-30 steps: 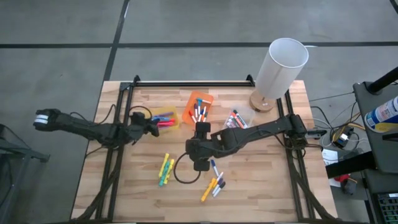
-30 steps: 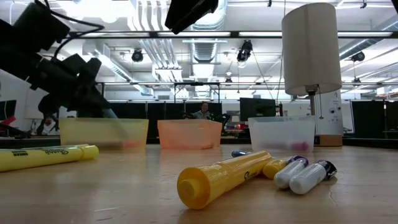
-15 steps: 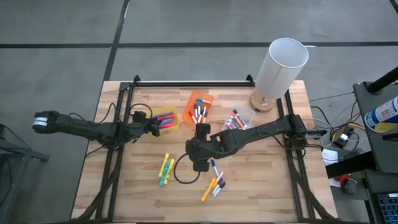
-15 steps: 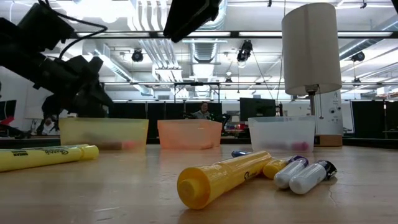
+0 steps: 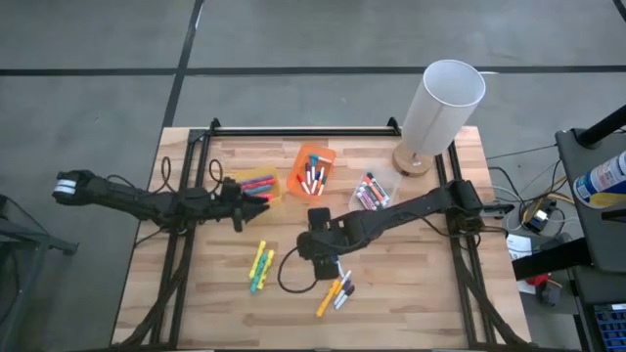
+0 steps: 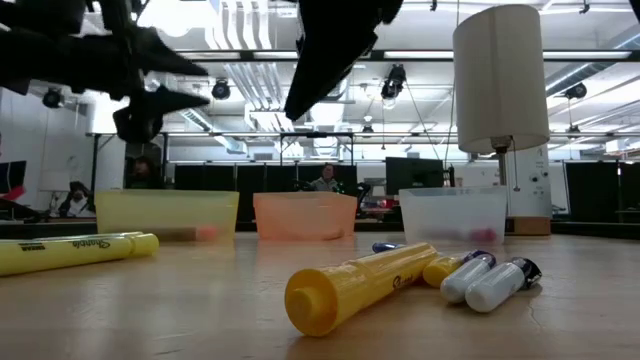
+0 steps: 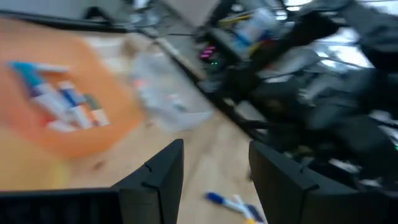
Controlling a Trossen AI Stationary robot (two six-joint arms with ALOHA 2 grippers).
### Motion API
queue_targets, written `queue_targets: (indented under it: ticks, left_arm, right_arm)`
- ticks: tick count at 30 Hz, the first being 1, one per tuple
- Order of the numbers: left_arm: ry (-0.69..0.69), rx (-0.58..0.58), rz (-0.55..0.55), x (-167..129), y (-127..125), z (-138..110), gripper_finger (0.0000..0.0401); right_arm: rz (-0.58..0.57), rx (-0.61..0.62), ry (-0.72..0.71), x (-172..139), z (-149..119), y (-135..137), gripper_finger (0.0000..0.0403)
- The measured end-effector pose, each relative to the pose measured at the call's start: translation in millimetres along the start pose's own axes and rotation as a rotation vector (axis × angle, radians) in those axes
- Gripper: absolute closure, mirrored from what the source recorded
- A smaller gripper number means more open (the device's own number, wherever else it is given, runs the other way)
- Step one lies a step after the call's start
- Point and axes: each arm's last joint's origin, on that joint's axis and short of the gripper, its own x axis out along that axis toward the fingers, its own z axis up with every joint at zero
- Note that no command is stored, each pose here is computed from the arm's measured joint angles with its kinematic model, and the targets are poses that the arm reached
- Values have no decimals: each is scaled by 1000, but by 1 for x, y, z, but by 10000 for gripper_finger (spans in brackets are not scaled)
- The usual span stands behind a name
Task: Pick & Place Markers
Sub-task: Put the yellow highlighter pen into the yellow bin
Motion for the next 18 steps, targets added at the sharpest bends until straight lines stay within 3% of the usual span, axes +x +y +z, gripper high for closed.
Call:
queue_targets:
  ticks: [3, 6, 8, 12, 18]
  left_arm:
    - [0, 44, -104, -2, -11, -1, 227]
    - [7, 65, -173, -5, -20, -5, 227]
    - [14, 68, -212, -7, -25, -7, 227]
    - [2, 52, -294, -11, -35, -9, 227]
    - [-17, 47, -396, -15, -48, -12, 227]
  right_arm:
    - [174, 16, 42, 2, -4, 4, 184]
    - [390, -112, 37, 1, -8, 22, 184]
    - [448, -185, -6, 2, -9, 36, 184]
    - [456, -270, -39, 7, -18, 57, 184]
    - [400, -302, -59, 21, -32, 71, 184]
